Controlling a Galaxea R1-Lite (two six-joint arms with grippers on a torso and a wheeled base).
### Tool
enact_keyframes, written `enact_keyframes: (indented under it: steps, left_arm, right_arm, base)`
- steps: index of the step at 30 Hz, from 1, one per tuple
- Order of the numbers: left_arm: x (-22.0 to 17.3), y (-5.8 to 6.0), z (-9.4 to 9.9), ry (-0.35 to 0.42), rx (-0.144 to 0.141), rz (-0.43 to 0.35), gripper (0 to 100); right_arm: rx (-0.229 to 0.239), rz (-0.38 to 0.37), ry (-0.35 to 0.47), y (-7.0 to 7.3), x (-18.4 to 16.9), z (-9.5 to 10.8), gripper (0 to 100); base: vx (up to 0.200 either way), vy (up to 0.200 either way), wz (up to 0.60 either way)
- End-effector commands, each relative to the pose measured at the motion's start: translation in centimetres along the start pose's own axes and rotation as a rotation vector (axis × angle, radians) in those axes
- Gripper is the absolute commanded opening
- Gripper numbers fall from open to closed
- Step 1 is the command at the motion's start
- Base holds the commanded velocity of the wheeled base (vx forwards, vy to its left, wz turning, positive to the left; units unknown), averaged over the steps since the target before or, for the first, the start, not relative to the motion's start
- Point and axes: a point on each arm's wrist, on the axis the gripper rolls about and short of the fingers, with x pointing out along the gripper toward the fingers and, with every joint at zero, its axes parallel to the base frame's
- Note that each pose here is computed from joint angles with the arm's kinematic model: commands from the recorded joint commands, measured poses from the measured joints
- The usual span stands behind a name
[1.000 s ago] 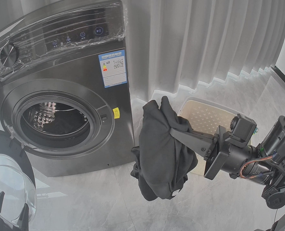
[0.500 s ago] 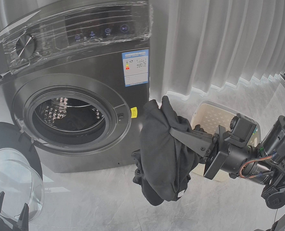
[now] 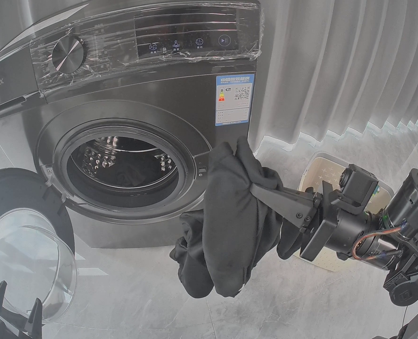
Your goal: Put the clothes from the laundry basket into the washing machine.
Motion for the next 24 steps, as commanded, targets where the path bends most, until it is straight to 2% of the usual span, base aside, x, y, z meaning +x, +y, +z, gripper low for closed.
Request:
enact_keyframes:
  steps: [1, 20, 24]
  left_arm:
    - [0.03, 0.01, -0.52, 0.005, -0.001, 0.001, 100]
    - [0.03, 0.01, -0.52, 0.005, -0.001, 0.001, 100]
    - [0.03, 0.01, -0.52, 0.005, -0.001, 0.001, 100]
  right_arm:
    - [-0.001, 0.002, -0.008, 0.01, 0.01, 0.13, 0]
    - [0.004, 0.003, -0.003, 0.08, 0.05, -0.01, 0]
    - [0.001, 0.002, -0.005, 0.03, 0.08, 0.0, 0]
  base:
    - [0.0, 0.0, 0.6]
    - [0.0, 0.0, 0.03]
    - [0.0, 0.0, 0.6]
